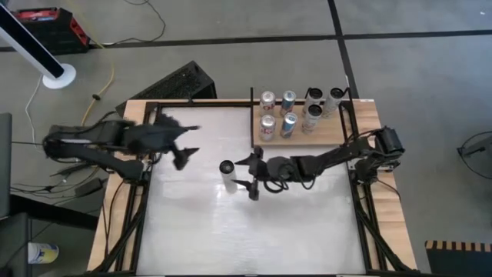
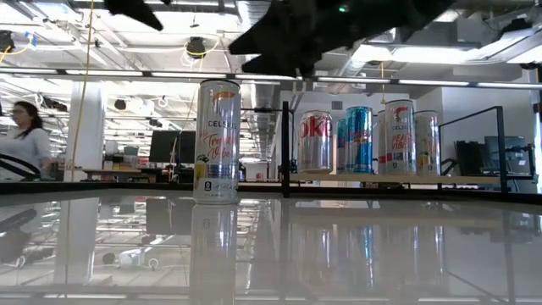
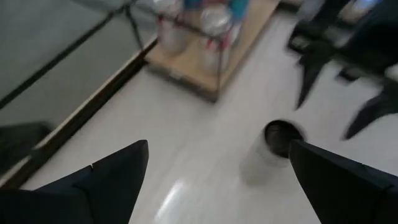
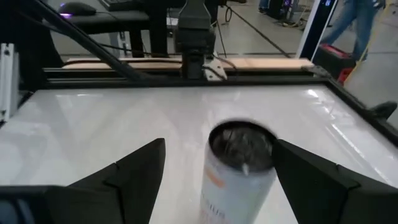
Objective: Place canned beverage on shelf
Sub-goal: Put the white soda can on the shelf aligned with the other white soda can
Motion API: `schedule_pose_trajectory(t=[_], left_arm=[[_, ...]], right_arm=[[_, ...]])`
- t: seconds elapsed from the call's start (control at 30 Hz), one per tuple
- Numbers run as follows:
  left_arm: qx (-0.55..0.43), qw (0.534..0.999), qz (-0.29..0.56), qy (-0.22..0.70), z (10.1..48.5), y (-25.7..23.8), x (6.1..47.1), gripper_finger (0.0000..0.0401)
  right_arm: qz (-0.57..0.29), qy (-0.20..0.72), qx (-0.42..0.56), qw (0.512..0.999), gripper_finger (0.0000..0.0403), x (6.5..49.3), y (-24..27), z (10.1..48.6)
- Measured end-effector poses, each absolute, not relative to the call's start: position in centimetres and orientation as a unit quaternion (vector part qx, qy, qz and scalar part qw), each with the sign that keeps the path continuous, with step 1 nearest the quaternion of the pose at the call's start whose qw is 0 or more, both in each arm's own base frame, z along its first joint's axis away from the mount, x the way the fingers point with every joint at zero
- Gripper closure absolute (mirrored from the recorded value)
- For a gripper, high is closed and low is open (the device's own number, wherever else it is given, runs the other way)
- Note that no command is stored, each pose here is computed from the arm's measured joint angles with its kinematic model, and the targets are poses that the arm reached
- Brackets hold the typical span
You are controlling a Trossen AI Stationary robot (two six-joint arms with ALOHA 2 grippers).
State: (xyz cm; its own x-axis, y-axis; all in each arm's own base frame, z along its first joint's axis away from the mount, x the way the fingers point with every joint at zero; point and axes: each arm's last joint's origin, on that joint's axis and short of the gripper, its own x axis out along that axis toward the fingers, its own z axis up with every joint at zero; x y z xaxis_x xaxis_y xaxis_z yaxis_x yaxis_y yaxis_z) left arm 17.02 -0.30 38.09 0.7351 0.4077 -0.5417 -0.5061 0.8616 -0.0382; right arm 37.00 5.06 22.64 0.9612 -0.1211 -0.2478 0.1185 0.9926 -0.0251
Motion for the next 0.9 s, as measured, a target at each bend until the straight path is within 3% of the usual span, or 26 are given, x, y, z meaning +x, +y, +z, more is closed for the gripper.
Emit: schedule_pose_trajectory(t=[0.33, 0.63, 0.9], left_arm=[[-0.13, 0.984, 0.118, 0.033, 28.9, -1.3, 12.4, 0.0028], [-0.132, 0.985, 0.108, 0.017, 27.1, -0.9, 10.4, 0.0028], [-0.111, 0.989, 0.091, 0.025, 27.0, -1.0, 10.3, 0.0028]], right_arm=[[-0.069, 0.153, -0.027, 0.985, 0.0073, 39.8, 3.9, 23.1], [-0.059, 0.15, -0.025, 0.987, 0.0031, 40.3, 2.8, 24.2], [-0.069, 0.171, -0.012, 0.983, 0.0026, 40.5, 1.7, 23.0]])
